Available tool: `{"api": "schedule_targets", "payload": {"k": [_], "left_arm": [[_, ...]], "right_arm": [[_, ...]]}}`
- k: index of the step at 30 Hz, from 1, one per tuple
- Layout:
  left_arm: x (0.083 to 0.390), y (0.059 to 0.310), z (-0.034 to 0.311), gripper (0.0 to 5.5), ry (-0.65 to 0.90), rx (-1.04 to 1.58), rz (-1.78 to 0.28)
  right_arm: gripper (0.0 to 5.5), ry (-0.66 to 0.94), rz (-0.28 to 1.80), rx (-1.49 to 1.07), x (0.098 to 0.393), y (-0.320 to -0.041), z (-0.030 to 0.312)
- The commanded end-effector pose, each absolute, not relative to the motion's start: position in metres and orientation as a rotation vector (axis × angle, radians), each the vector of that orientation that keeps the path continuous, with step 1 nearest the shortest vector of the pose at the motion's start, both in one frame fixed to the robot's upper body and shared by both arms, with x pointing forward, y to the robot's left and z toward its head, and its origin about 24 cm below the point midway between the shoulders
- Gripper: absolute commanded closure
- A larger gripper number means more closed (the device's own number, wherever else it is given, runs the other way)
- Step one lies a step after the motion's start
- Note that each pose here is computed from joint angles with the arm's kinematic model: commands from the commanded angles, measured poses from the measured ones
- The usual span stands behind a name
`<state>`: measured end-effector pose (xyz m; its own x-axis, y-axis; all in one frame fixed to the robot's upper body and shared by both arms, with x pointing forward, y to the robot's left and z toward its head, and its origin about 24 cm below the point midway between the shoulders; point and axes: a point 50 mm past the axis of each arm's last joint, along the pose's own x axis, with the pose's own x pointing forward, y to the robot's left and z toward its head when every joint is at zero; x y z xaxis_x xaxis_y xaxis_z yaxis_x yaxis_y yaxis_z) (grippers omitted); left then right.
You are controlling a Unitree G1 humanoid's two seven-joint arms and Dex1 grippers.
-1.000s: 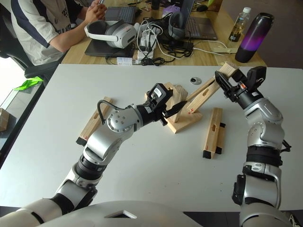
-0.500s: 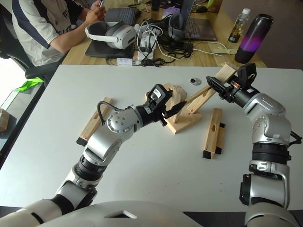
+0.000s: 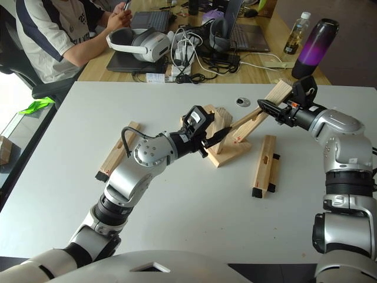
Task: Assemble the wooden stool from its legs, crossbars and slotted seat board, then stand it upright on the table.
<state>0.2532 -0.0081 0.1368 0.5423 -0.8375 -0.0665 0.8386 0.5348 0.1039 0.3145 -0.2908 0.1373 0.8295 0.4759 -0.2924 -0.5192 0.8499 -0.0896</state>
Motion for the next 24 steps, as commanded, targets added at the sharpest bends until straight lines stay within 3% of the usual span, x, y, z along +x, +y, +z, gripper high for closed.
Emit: {"api": "schedule_targets", "payload": {"k": [1, 12, 14, 16, 18, 24], "left_arm": [[0.253, 0.000, 0.103, 3.47, 0.197, 0.147, -0.963], [0.264, 0.005, 0.116, 3.47, 0.167, 0.019, -0.894], [0.266, 0.005, 0.124, 3.47, 0.094, -0.009, -0.887], [0.266, 0.001, 0.136, 3.47, -0.016, -0.048, -0.901], [0.265, -0.002, 0.137, 3.47, -0.048, -0.056, -0.909], [0.271, -0.001, 0.122, 3.47, 0.022, -0.019, -0.853]], "right_arm": [[2.60, 0.968, 0.473, -0.285, 0.238, -0.301, -0.010], [2.60, 0.960, 0.542, -0.323, 0.217, -0.284, -0.041], [2.60, 0.736, 0.445, -0.248, 0.244, -0.283, -0.023], [2.60, 0.401, 0.339, -0.151, 0.279, -0.286, 0.020], [2.60, 0.169, 0.296, -0.071, 0.297, -0.287, 0.058], [2.60, -0.009, 0.354, 0.063, 0.317, -0.270, 0.107]]}}
